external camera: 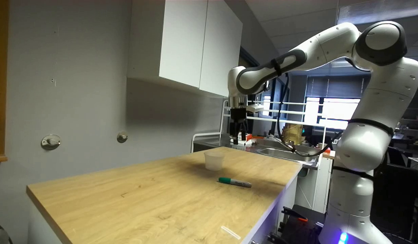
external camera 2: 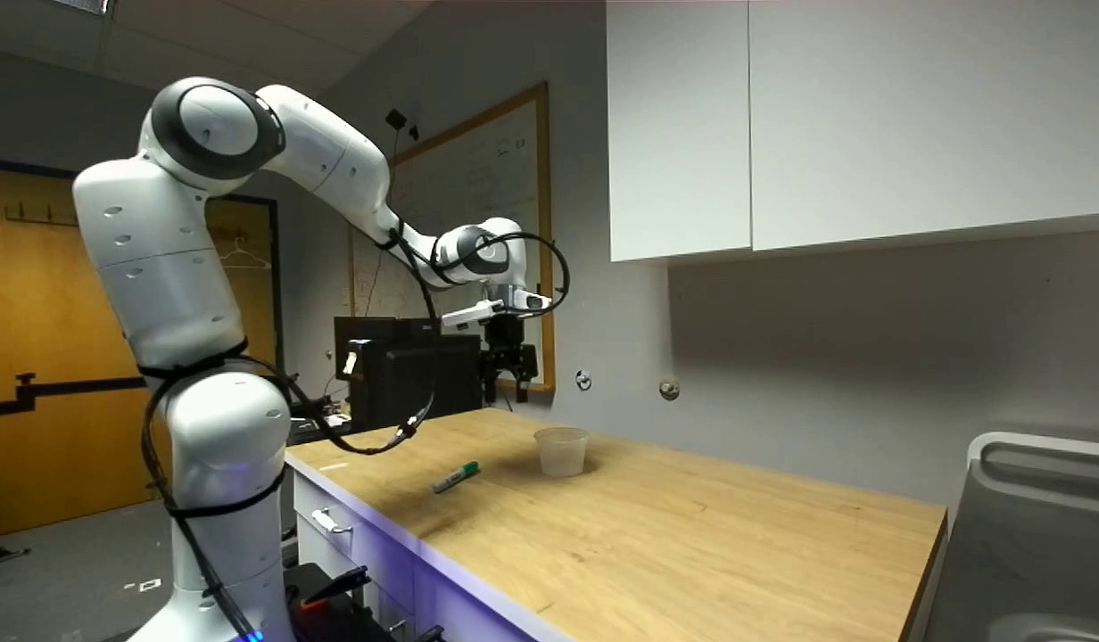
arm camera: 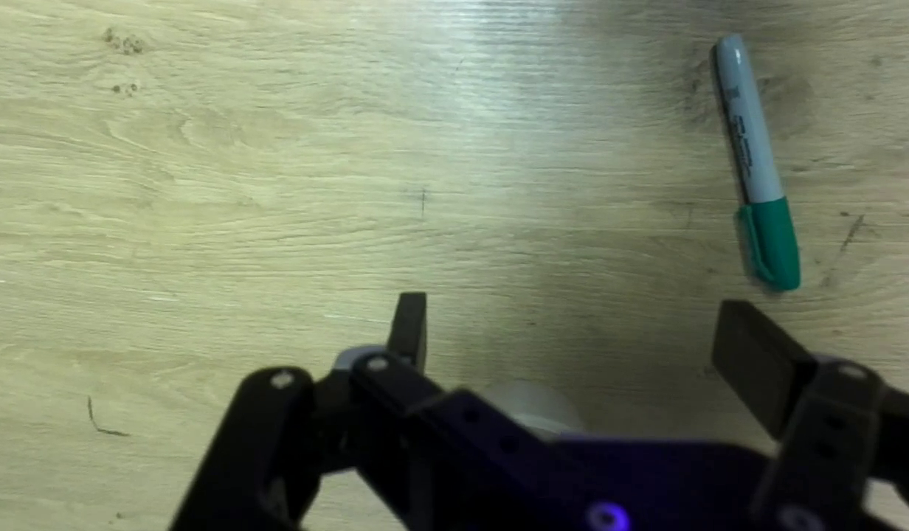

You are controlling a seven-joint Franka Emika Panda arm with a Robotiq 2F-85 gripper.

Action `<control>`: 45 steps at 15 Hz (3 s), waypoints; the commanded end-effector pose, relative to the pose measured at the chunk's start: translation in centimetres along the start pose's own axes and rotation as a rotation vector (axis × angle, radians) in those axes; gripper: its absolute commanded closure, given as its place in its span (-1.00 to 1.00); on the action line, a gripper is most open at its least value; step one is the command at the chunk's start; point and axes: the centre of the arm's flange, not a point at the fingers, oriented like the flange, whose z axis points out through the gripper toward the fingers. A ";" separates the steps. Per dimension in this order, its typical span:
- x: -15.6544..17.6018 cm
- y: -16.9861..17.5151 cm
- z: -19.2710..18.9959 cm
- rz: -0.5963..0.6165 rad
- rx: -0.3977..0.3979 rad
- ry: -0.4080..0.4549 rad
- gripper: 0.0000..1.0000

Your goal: Put the green pen in the clear bowl

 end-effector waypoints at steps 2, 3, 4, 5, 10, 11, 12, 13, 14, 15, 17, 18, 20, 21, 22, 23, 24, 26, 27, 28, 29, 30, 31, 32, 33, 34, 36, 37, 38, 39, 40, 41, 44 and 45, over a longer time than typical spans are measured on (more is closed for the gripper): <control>2.5 -2.9 2.5 -0.065 -0.013 0.000 -1.00; 2.9 -3.6 3.1 -0.085 -0.012 -0.001 -1.00; 3.4 -4.4 3.7 -0.108 -0.008 -0.002 -1.00; 3.9 -5.2 4.4 -0.132 -0.005 -0.002 -1.00; 5.7 -8.7 7.8 -0.206 0.018 -0.028 -1.00; 6.0 -9.2 8.5 -0.212 0.028 -0.043 -1.00; 6.1 -9.7 9.1 -0.218 0.036 -0.058 -1.00; 6.1 -10.0 9.6 -0.222 0.040 -0.073 -1.00; 6.1 -10.3 10.2 -0.229 0.048 -0.091 -1.00; 6.0 -10.5 10.9 -0.233 0.052 -0.110 -1.00; 5.7 -10.7 12.3 -0.243 0.063 -0.146 -1.00; 5.7 -10.7 12.7 -0.243 0.070 -0.160 -1.00; 5.4 -10.5 13.4 -0.240 0.093 -0.183 -1.00; 5.2 -10.4 13.7 -0.237 0.102 -0.194 -1.00; 5.1 -10.4 13.9 -0.234 0.107 -0.200 -0.50; 5.0 -10.4 14.1 -0.225 0.108 -0.206 -0.46; 4.9 -10.3 14.3 -0.218 0.105 -0.211 -0.34; 4.9 -10.2 14.0 -0.215 0.105 -0.216 -0.01; 4.8 -10.2 13.9 -0.212 0.103 -0.219 0.13; 4.8 -10.2 13.8 -0.211 0.100 -0.221 0.30; 4.8 -10.2 13.7 -0.212 0.096 -0.224 0.43; 4.7 -10.2 13.6 -0.212 0.093 -0.226 0.57; 4.8 -10.2 13.5 -0.211 0.089 -0.229 0.74; 4.7 -10.3 13.4 -0.211 0.085 -0.233 0.88; 4.7 -10.4 13.3 -0.207 0.077 -0.237 0.94; 4.7 -10.4 13.1 -0.204 0.072 -0.241 0.85; 4.6 -10.9 12.2 -0.189 0.045 -0.232 0.84; 4.8 -11.4 11.6 -0.190 0.034 -0.222 0.84; 5.0 -12.0 10.9 -0.193 0.023 -0.219 0.84; 5.3 -13.0 10.2 -0.214 0.016 -0.220 0.84; 5.4 -13.8 9.4 -0.241 0.012 -0.225 0.84; 5.6 -15.0 8.7 -0.273 0.002 -0.223 0.84; 5.7 -17.7 6.0 -0.351 -0.035 -0.181 0.83; 5.9 -18.3 4.8 -0.369 -0.043 -0.150 0.83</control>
